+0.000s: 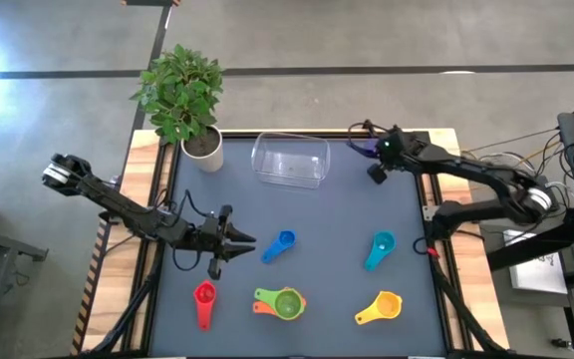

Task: Nest measuring cups in basket
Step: Stack the purple measuring cup on top of the green measuring cup

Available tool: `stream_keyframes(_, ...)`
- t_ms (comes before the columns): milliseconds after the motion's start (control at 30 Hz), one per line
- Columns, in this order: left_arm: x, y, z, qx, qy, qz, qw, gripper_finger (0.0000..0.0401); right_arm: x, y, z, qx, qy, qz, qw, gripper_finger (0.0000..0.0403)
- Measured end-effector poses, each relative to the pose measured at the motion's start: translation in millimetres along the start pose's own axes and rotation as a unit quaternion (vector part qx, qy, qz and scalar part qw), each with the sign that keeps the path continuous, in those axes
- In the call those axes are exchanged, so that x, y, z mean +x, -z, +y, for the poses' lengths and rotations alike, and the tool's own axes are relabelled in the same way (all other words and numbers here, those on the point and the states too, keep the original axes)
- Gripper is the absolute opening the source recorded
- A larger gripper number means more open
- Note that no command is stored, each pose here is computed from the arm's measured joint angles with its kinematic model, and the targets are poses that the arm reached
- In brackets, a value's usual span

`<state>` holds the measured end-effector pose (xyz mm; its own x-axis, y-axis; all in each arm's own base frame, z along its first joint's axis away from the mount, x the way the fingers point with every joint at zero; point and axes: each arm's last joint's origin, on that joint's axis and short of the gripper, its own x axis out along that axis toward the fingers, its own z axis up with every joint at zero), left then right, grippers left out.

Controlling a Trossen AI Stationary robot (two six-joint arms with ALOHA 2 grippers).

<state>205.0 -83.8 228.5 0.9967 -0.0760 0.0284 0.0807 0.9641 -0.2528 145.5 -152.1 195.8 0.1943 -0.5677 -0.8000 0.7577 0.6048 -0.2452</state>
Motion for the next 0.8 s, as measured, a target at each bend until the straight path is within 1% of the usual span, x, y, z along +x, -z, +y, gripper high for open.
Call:
stream_keyframes(100,0,0,0,0.000,-0.001,0.000,1.000,0.0074,-25,-1,7,0.024,-0.048,-0.010,0.999,0.0009)
stream_keyframes(167,0,0,0,0.000,-0.001,0.000,1.000,0.0074,-42,-2,12,0.038,-0.089,-0.012,0.995,0.0009)
stream_keyframes(233,0,0,1,0.000,-0.010,-0.002,1.000,0.0076,-59,-2,18,0.054,-0.140,-0.017,0.989,0.0008)
stream_keyframes(333,0,0,2,0.010,-0.034,-0.005,0.999,0.0088,-82,-4,30,0.068,-0.218,-0.028,0.973,0.0008)
stream_keyframes(433,2,-2,3,0.022,-0.042,-0.003,0.999,0.0117,-100,-5,45,0.065,-0.277,-0.042,0.958,0.0008)
stream_keyframes(533,6,-10,2,0.028,-0.054,0.002,0.998,0.0159,-111,-4,63,0.044,-0.318,-0.054,0.946,0.0008)
stream_keyframes(633,12,-21,-2,0.034,-0.083,0.010,0.996,0.0205,-118,-5,82,0.033,-0.357,-0.067,0.931,0.0008)
stream_keyframes(733,20,-35,-6,0.026,-0.111,0.024,0.993,0.0245,-123,-3,104,0.009,-0.389,-0.071,0.918,0.0008)
stream_keyframes(800,26,-42,-8,0.013,-0.127,0.040,0.991,0.0263,-124,-2,119,-0.004,-0.409,-0.073,0.909,0.0008)
